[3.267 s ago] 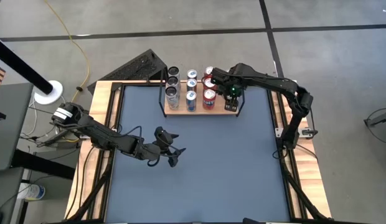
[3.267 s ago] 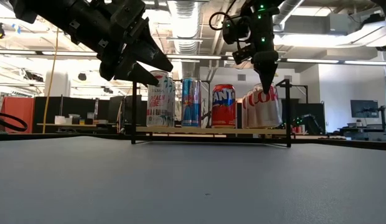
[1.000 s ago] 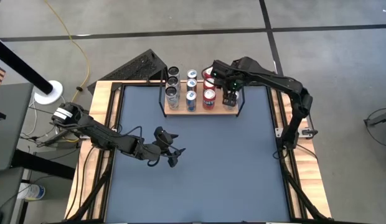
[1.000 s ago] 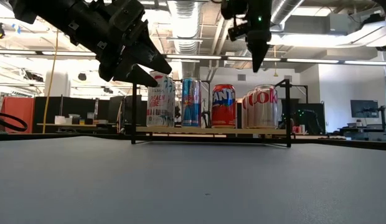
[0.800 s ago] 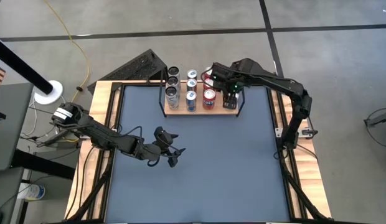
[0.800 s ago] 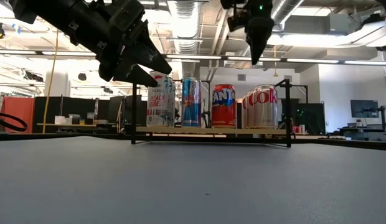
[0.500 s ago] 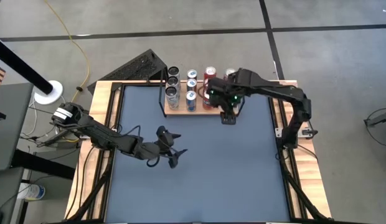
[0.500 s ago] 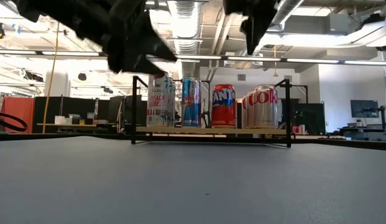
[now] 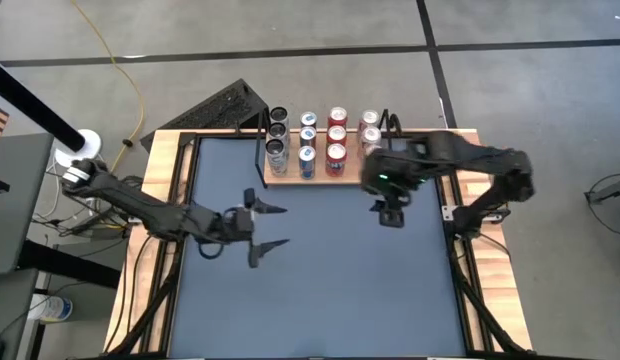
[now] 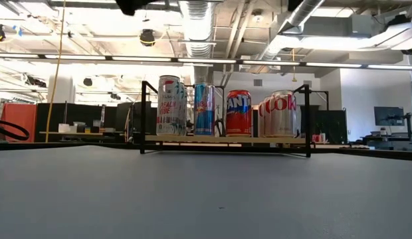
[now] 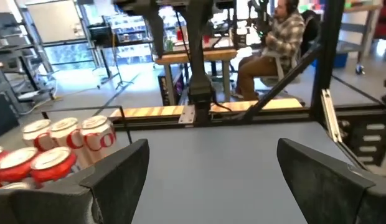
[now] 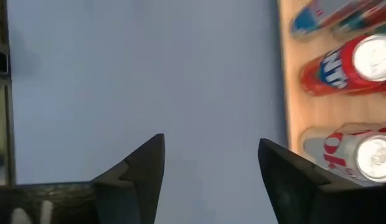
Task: Place canned beverage on shelf
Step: Return to Home Position
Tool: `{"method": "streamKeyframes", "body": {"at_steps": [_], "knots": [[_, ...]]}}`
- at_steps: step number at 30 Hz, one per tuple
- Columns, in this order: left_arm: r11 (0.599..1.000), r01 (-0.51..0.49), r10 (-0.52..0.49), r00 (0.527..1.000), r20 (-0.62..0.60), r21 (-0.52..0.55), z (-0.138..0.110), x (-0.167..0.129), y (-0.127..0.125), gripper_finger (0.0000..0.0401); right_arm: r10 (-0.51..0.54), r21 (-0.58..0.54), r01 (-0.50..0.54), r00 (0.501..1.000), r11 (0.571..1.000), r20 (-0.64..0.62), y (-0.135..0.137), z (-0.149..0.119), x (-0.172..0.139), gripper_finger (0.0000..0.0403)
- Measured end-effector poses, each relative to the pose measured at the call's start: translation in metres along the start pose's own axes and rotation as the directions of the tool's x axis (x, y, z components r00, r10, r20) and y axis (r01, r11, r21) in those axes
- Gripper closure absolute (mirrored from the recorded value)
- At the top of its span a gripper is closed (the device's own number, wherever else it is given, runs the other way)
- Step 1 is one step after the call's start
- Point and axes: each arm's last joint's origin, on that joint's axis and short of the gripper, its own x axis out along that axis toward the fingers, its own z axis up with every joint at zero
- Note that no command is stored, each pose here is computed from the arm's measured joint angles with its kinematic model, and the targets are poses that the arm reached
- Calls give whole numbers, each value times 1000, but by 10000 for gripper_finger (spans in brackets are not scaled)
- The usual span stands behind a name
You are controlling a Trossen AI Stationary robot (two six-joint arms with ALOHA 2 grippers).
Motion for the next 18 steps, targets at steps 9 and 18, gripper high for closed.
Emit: {"method": "streamKeyframes", "body": {"at_steps": [9, 18], "knots": [[997, 63, -62, 997, -36, 49, 12, -48, 18, 60, 23, -22, -16, 921, 1000, 390, 21, -80, 9, 244], [999, -19, 13, 989, 149, 35, -47, -78, 32, 60, 115, -73, -93, 617, 993, 779, 18, -130, 84, 329]]}}
